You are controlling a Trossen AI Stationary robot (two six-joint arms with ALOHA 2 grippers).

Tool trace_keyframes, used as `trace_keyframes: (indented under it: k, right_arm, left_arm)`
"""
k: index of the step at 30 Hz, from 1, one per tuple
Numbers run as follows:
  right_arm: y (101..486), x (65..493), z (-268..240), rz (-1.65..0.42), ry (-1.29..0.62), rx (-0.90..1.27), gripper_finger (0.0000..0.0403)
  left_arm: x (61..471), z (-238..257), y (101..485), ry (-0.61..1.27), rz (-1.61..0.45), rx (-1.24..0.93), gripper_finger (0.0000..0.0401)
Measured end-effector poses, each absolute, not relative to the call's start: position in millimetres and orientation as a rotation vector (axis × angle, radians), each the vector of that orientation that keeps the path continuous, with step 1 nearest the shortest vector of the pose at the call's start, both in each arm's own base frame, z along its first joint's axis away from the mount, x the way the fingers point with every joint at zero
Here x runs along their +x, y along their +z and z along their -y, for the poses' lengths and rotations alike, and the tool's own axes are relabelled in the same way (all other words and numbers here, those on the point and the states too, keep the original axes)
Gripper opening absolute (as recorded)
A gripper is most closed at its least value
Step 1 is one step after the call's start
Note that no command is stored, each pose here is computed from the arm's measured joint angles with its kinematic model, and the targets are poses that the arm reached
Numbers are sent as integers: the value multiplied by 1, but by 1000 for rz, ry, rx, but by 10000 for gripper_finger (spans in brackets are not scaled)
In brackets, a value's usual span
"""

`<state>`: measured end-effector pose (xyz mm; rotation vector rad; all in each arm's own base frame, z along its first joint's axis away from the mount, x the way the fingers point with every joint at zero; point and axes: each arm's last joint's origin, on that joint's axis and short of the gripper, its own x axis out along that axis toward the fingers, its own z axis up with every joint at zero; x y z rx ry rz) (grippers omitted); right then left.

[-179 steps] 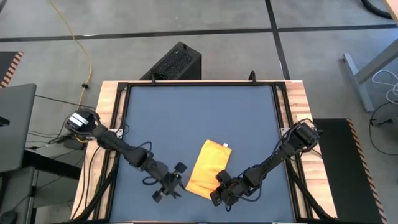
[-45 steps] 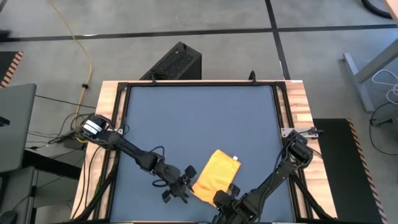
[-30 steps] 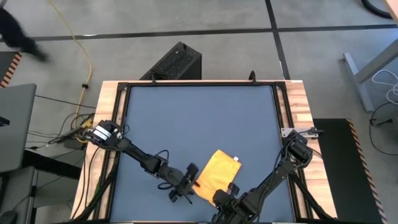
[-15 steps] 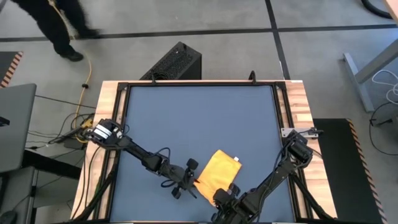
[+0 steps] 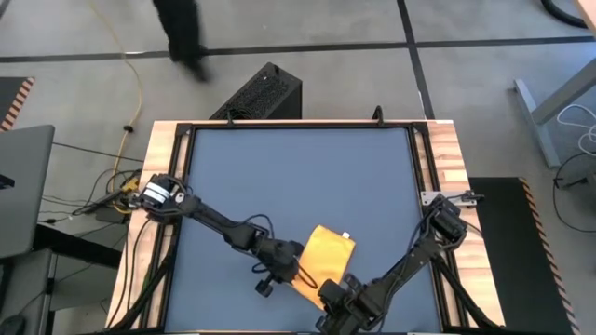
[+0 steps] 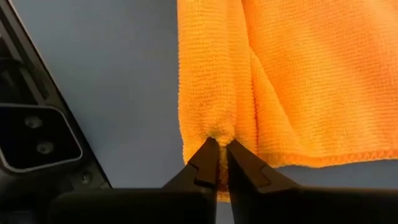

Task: Roll towel
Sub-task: Roll the yellow microfiber cloth

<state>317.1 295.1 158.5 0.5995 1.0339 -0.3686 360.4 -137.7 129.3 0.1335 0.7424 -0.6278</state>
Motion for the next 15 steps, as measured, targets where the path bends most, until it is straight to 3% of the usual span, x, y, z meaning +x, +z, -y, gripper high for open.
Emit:
trace_keyframes:
  k: [5, 15]
  right_arm:
    - [171, 321, -286, -1024, -373, 629, 57]
    - [203, 302, -280, -995, -398, 559, 85]
  left_arm:
    - [362, 132, 131, -614, -820, 125, 2]
    - [365, 128, 132, -679, -777, 79, 1]
